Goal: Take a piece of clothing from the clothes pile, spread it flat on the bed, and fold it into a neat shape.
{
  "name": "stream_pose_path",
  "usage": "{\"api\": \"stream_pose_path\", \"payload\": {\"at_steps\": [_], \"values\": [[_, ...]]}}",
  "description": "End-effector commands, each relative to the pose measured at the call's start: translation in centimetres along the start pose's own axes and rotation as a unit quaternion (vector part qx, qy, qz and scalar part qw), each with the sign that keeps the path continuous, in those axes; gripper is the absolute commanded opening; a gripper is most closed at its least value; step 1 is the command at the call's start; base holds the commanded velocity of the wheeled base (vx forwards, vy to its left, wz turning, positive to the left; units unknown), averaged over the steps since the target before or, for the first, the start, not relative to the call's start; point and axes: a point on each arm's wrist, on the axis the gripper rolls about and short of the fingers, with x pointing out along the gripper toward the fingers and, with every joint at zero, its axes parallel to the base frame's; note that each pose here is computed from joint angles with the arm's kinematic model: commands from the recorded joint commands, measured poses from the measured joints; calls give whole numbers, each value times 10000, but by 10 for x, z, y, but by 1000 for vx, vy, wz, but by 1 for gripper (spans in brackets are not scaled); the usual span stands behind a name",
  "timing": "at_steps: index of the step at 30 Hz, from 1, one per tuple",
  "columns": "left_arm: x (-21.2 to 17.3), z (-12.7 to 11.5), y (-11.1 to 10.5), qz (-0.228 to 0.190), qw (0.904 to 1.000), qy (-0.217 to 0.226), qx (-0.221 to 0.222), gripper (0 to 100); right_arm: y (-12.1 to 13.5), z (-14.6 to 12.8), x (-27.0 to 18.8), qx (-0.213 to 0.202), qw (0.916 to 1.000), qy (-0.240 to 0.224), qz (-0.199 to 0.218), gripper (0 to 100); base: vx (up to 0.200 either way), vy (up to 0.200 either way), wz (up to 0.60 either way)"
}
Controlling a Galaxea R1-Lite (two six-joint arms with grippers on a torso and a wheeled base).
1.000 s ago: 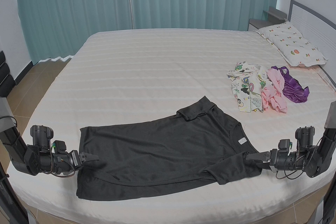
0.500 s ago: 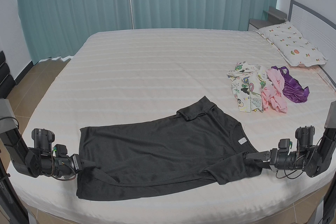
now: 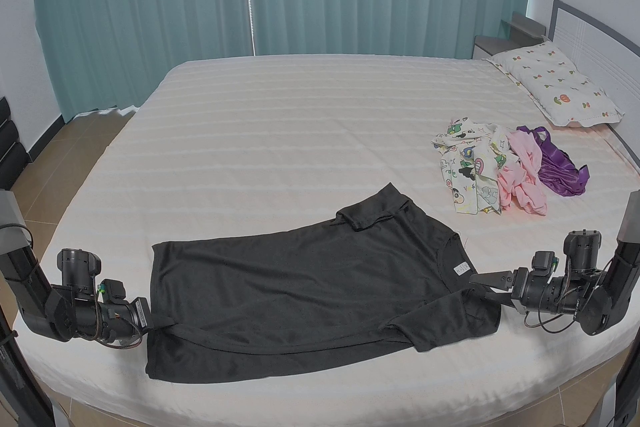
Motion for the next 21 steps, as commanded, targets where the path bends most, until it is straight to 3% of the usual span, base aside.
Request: {"api": "stream_pose_path", "payload": {"at_steps": [1, 8, 21], "values": [[-1, 0, 0, -6, 10000, -14, 0, 0, 1, -3, 12, -61, 9999, 105, -31, 100, 0, 0, 0], [-2, 0, -1, -10, 10000, -26, -7, 0, 3, -5, 31, -203, 9996, 174, -51, 100, 0, 0, 0], [-5, 0, -3, -37, 10000, -70, 4, 0, -7, 2, 25, -159, 9997, 0, -193, 100, 0, 0, 0]]}}
